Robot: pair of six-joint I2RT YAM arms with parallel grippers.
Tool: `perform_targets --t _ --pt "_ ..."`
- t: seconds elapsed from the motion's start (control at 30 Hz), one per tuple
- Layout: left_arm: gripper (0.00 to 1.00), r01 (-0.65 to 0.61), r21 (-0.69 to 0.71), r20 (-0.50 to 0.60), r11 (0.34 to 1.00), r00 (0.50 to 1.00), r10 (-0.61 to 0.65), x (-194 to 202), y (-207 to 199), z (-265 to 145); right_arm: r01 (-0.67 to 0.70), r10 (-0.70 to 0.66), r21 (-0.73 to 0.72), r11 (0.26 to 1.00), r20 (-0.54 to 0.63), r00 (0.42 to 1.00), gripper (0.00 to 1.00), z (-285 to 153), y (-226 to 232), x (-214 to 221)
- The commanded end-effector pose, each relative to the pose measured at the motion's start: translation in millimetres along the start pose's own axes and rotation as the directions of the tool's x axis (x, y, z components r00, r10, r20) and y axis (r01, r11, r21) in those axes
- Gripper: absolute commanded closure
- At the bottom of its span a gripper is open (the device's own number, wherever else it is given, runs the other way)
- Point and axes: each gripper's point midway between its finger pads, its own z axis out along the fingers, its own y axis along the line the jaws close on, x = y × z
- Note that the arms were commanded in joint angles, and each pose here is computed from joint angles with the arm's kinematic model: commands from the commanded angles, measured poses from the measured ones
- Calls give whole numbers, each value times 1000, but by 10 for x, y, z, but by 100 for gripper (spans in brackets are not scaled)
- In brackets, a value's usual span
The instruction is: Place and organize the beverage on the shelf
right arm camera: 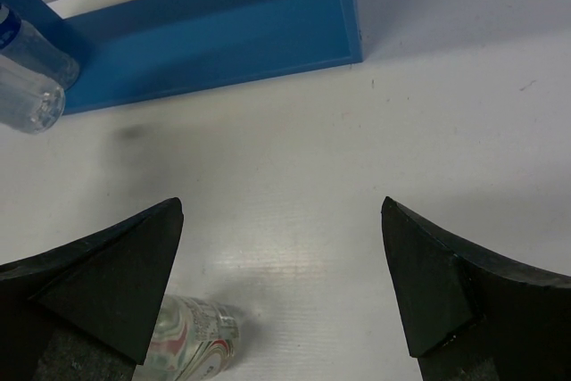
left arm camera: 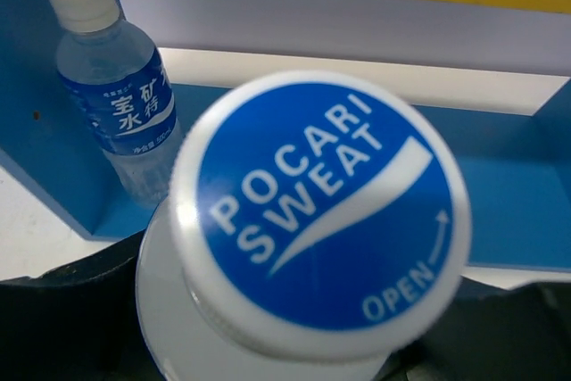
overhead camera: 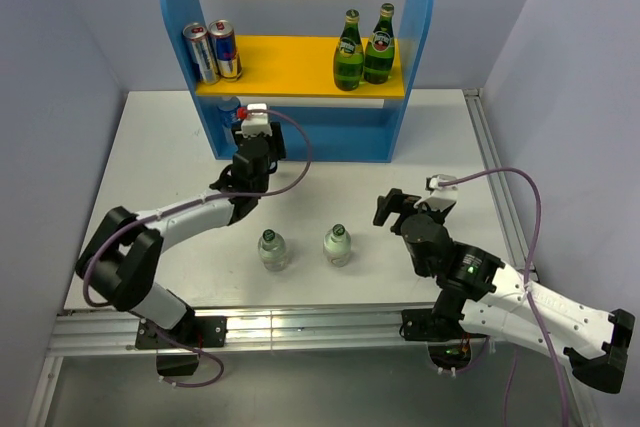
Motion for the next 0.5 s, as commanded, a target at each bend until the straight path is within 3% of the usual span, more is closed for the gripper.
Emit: perform_targets --t 0.0,0.47 --pt "100 157 97 276 983 944 -178 -939 -193 182 -16 16 -17 1000 13 1000 1 22 69 -18" --pt "100 139 36 264 990 954 -144 -450 -59 976 7 -7 9 1000 1 1000 2 140 27 249"
